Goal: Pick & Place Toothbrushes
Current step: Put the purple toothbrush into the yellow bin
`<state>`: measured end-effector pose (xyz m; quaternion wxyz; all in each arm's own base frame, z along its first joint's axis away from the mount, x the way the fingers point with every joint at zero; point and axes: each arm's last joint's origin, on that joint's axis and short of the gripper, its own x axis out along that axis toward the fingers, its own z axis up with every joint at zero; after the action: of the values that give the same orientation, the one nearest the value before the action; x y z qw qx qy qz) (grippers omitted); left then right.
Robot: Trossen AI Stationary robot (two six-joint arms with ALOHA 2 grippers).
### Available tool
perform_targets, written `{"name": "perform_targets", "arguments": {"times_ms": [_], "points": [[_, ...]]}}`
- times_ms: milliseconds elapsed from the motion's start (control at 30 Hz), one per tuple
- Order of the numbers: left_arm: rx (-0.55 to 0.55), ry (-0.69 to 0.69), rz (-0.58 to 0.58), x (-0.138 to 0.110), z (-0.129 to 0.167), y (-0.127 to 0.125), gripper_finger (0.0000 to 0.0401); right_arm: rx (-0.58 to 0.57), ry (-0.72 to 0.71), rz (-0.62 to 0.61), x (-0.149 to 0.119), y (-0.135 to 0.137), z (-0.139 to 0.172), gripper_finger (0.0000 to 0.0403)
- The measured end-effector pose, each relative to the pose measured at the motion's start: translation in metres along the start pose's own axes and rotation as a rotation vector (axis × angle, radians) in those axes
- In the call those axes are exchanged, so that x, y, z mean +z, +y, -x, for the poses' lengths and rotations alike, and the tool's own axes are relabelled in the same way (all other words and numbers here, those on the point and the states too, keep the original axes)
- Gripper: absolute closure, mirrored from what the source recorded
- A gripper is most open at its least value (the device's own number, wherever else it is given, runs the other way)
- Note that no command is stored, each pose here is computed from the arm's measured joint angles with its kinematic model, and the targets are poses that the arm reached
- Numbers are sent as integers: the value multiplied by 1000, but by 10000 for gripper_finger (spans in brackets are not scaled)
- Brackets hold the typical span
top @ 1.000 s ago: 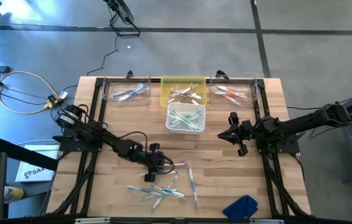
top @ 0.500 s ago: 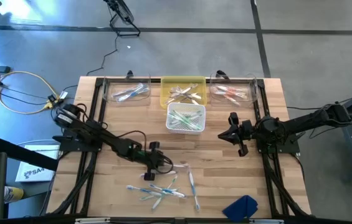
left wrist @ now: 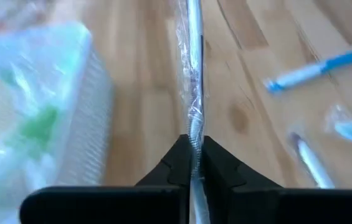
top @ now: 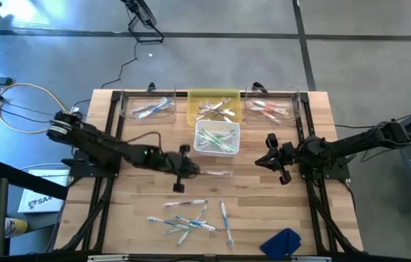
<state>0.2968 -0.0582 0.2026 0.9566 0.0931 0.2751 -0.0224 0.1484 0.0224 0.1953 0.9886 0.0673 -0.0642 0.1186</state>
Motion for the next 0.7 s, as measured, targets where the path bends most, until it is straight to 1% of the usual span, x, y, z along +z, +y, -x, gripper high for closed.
{"name": "perform_targets", "arguments": {"times_ms": [133, 233, 400, 467, 567, 633, 700], "points": [[25, -78, -93, 25, 15, 30, 388, -19, -1, -1, 0, -1, 0, 388], [99, -86, -149, 47, 27, 59, 387, -19, -3, 0, 0, -1, 0, 388], [232, -44, -250, 75, 47, 110, 387, -19, -8, 0, 1, -1, 0, 388], [293, -29, -265, 79, 55, 132, 387, -19, -12, 0, 1, 0, 0, 388], [370, -8, -228, 73, 63, 164, 387, -19, -12, 0, 1, 0, 0, 388], [377, -33, -191, 67, 69, 187, 387, -17, -15, -2, 1, 0, 0, 388], [348, -69, -132, 58, 77, 208, 387, -15, -19, -20, 2, 0, 0, 388]]}}
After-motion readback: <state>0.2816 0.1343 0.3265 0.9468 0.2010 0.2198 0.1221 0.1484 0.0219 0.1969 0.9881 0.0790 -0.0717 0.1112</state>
